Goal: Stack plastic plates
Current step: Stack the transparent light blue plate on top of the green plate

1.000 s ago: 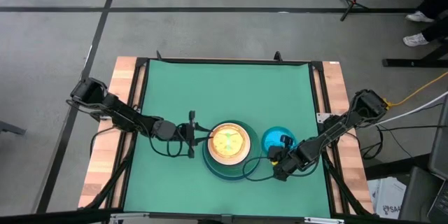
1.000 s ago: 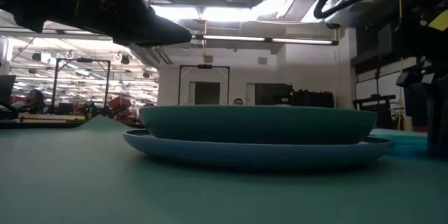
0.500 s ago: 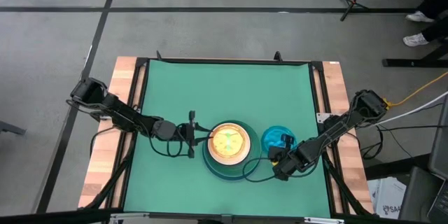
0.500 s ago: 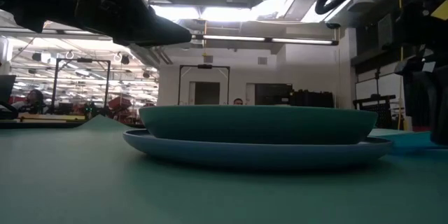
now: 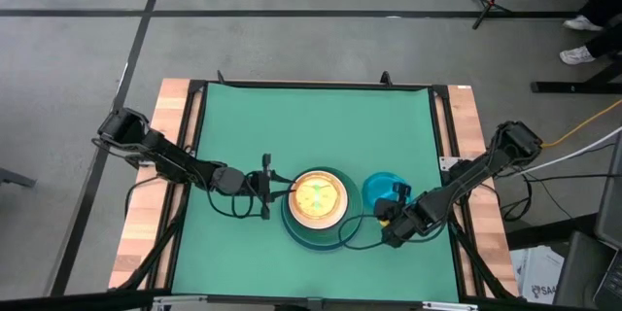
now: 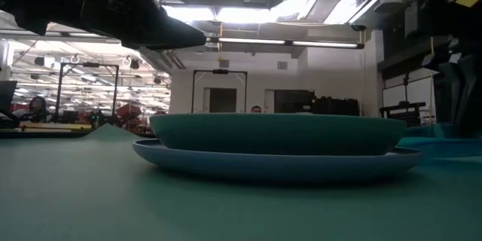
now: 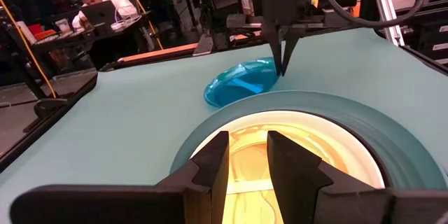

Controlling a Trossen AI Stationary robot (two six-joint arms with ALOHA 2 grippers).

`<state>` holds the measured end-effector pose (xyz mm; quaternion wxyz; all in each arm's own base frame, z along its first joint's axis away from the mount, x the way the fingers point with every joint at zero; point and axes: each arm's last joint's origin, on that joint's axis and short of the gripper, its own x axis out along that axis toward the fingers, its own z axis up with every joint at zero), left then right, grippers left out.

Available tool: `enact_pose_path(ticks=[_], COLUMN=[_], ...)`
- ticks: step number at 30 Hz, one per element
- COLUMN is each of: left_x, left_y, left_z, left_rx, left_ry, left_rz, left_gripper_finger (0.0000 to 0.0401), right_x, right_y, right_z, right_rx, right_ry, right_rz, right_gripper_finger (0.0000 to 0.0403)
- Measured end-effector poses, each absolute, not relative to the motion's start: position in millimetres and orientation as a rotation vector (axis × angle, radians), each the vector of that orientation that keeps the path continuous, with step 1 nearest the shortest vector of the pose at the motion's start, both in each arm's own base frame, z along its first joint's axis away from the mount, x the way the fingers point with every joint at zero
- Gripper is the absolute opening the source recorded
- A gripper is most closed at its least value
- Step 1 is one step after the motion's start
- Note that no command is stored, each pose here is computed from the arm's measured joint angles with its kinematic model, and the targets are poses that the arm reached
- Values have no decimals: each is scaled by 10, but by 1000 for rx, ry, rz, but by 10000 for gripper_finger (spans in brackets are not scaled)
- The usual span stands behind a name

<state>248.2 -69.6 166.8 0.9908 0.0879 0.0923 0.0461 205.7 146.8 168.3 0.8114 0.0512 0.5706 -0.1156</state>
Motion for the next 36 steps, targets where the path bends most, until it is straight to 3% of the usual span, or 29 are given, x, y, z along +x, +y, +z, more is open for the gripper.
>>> enact_pose_path(ticks=[10, 22, 30, 36], left_x=[2482, 2482, 2483, 2483], left_y=[-696, -695, -695, -696], left_z=[1668, 1669, 1670, 1670], left_rx=[176, 176, 175, 175], left_ry=[185, 185, 183, 183], left_rz=[92, 93, 93, 92], left_gripper_finger=[92, 92, 92, 92], right_x=[2098, 2017, 1840, 1872], right_y=[1502, 1422, 1175, 1057], right_z=[1673, 1813, 1954, 1830], right_rx=[151, 156, -31, 30], right_ry=[1186, 1199, 1122, 1193], right_rz=[-222, -205, -458, -450], right_gripper_finger=[10, 119, 126, 127])
